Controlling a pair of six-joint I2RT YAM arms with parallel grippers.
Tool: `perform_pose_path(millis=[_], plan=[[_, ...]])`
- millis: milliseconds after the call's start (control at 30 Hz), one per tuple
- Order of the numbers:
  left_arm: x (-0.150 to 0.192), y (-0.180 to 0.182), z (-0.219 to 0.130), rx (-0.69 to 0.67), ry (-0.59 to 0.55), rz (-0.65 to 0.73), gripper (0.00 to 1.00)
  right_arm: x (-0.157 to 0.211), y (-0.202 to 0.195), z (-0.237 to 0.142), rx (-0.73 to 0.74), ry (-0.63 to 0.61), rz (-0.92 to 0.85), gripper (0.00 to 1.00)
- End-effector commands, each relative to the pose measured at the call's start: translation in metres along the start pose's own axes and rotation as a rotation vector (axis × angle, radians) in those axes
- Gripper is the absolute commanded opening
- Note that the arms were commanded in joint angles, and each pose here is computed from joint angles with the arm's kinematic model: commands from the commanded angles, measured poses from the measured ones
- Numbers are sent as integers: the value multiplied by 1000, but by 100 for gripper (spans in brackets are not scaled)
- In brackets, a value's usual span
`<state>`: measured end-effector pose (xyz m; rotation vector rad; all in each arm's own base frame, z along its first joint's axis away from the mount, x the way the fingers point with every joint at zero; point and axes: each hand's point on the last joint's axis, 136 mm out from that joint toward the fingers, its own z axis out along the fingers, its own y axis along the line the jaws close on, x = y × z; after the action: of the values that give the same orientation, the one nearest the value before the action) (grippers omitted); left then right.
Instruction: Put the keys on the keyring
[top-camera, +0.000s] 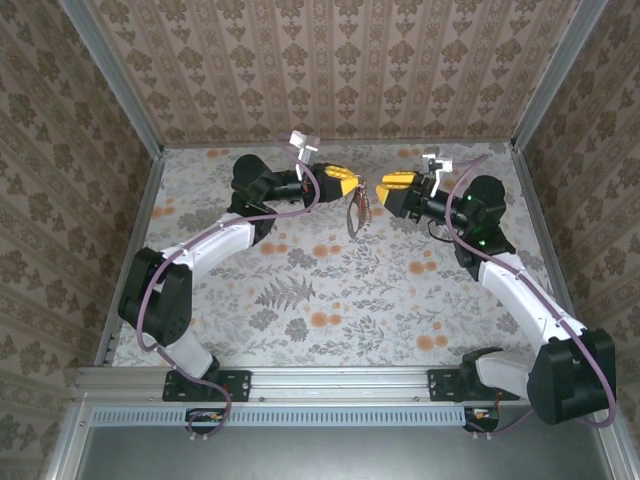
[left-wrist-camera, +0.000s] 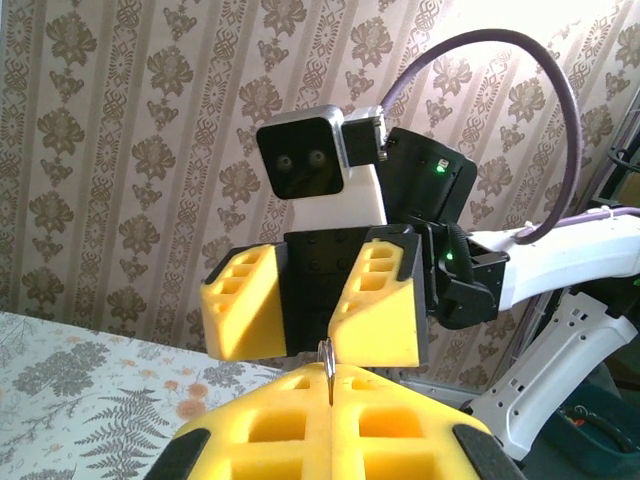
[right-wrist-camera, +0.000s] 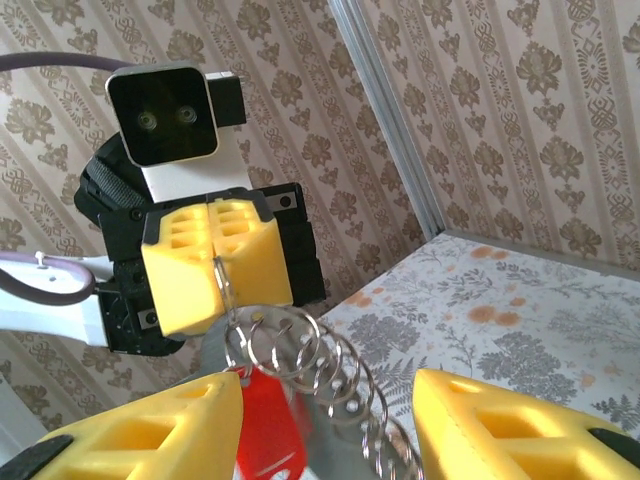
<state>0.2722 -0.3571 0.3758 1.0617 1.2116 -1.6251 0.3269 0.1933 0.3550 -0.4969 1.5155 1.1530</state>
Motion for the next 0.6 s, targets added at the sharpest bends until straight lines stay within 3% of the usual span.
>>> perform_pose_path(millis=[0, 433, 567], plan=[[-7, -5, 2, 23, -20, 33, 0, -25, 25, 7, -92, -46, -49, 50], [-6, -5, 7, 36, -16, 26, 0, -21, 34, 23, -142, -24, -49, 49], [-5, -4, 8, 35, -15, 23, 0, -18, 34, 24, -148, -13, -46, 44]])
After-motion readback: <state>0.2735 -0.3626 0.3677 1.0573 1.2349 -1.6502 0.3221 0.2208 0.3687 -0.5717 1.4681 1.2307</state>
